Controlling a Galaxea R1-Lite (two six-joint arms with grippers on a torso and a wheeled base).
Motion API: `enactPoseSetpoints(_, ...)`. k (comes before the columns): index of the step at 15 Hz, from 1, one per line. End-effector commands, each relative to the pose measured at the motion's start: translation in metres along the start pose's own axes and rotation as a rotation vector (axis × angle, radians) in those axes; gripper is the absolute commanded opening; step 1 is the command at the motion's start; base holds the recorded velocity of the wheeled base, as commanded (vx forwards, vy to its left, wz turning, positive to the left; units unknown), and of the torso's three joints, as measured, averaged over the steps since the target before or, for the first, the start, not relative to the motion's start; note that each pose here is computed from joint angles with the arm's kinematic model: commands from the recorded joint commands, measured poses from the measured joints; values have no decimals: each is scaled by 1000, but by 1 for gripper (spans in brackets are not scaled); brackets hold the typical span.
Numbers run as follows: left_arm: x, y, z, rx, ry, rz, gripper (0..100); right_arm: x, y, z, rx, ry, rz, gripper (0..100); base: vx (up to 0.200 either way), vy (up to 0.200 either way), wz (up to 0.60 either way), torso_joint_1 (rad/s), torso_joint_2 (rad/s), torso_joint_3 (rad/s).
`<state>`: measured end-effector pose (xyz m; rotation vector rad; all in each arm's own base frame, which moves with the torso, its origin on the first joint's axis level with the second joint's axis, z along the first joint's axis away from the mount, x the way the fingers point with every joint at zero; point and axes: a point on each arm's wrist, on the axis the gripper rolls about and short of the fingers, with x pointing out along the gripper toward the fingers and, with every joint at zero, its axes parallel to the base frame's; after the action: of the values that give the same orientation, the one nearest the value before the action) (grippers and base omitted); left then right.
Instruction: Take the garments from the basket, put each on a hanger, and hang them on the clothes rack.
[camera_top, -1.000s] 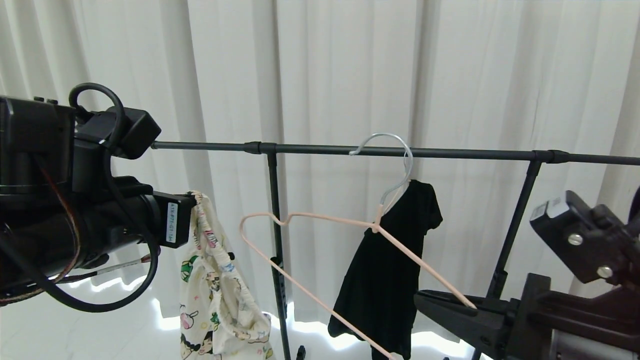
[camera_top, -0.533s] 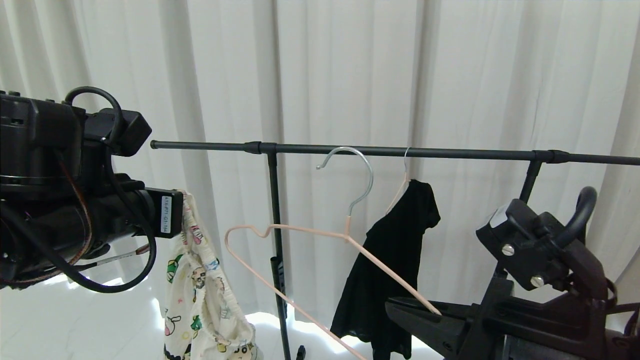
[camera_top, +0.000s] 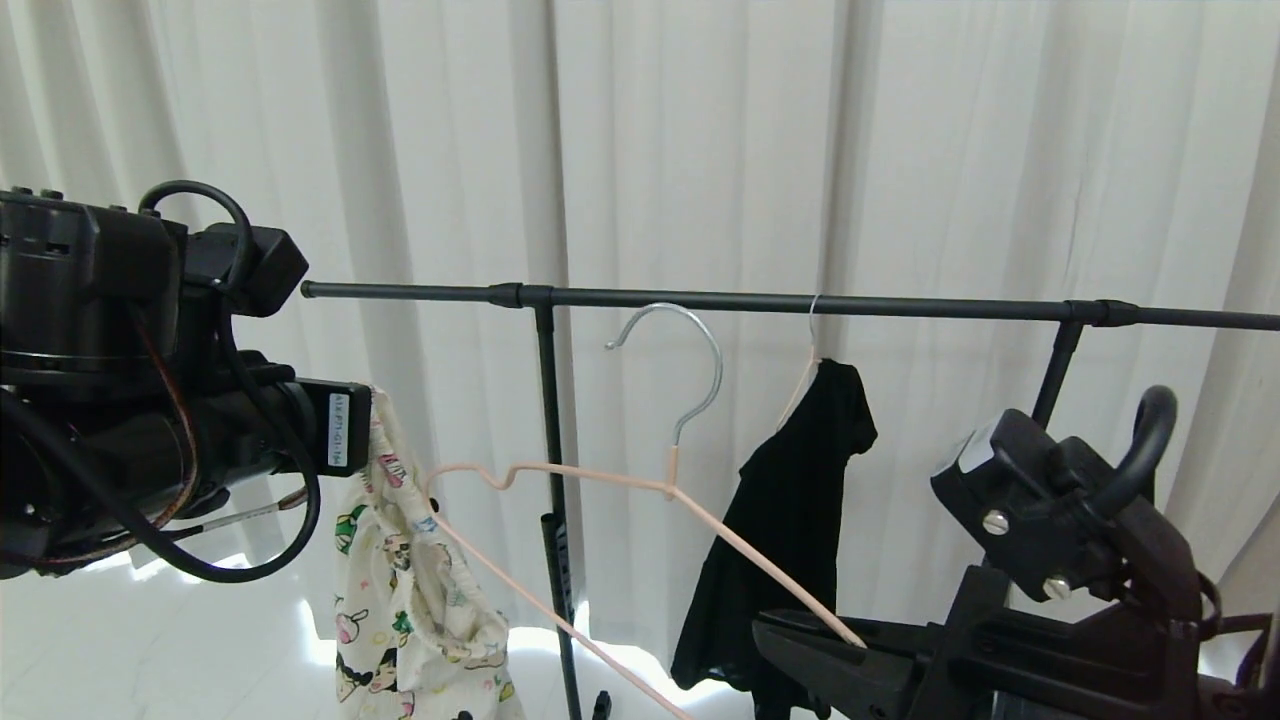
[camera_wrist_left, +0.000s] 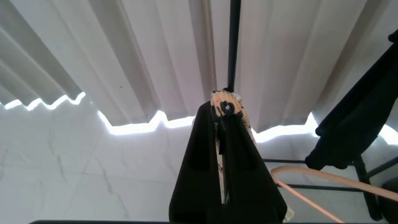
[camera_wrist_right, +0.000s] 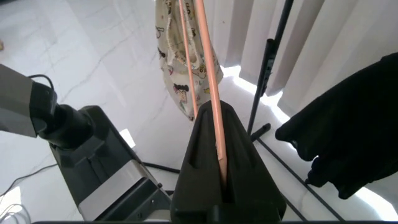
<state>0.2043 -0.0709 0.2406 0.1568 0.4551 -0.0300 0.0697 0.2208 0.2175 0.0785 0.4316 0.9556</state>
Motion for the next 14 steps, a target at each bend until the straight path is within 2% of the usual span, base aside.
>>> enactPoseSetpoints(1,-1,0,0,0,-3,-2,0,5,1,-2,-4,12,-3,0,0,0,0,0,0,0)
enactPoseSetpoints(5,-4,-1,1,1,-12,-10,0,17,3,-4,-10,31,-18,0,0,0,0,0,0,0)
enactPoseSetpoints(9,-5,-2,0,3,-13,-13,0,20,5,2,-8,12,-22,0,0,0,0,0,0,0)
enactPoseSetpoints(11,-11,-11,1,14,-27,-57,0,26,8,6,-1,3,-17,0,0,0,0,0,0,0)
enactPoseSetpoints(14,-21,-24,2,-3,-50,-124,0,44,11,7,12,-41,-8,0,0,0,0,0,0,0)
